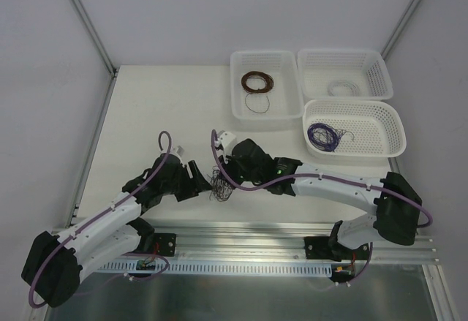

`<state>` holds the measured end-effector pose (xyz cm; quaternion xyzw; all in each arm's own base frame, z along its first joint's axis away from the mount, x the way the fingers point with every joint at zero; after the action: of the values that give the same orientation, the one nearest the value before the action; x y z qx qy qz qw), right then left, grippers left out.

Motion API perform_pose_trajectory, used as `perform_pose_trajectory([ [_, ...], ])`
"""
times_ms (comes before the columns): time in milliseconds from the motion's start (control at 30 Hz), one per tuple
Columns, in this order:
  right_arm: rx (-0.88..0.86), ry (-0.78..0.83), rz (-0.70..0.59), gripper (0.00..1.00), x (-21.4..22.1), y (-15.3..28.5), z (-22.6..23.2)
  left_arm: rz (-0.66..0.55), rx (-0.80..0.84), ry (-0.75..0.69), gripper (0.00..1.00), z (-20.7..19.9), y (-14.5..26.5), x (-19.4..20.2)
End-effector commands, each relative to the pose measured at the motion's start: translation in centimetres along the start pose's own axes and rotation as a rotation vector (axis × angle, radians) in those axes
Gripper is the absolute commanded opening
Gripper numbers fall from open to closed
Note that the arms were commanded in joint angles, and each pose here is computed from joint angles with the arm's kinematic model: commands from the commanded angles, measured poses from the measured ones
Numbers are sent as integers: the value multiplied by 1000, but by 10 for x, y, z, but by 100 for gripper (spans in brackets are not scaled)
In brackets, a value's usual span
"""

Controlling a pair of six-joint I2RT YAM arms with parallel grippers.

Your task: Untangle the cables

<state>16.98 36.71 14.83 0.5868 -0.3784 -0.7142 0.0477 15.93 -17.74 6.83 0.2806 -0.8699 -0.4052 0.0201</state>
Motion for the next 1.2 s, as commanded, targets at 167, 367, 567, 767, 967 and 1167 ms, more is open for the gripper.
perform_pose_trajectory([
  [167,-80,-24,-174,1,-45,28,16,-20,81,8,64,-37,3,-11],
  [367,-76,-39,-231,1,-56,34,15,28,151,13,63,-57,-4,-1],
  [567,3,-32,-351,1,-95,75,1,31,118,9,64,-55,-14,5],
  [767,-19,-34,-517,1,-137,124,3,1,84,29,59,-53,-25,2],
  [967,4,-32,-658,1,-167,171,-3,-14,42,11,58,-51,-36,-3],
  [1167,42,5,-736,1,-189,217,-9,-71,-23,-5,54,-39,-46,-13],
])
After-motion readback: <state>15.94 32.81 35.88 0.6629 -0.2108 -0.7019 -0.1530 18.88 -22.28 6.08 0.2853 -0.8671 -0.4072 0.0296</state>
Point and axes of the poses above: each gripper's point midway between its finger pads, its own y axis back along the fingers, its own z axis along the line the jaws close on, x = y × z, the point moved 1 cm from there along y, back along the fingers, and after that the axes turned 10 degrees about y, right-handed, at the moved point
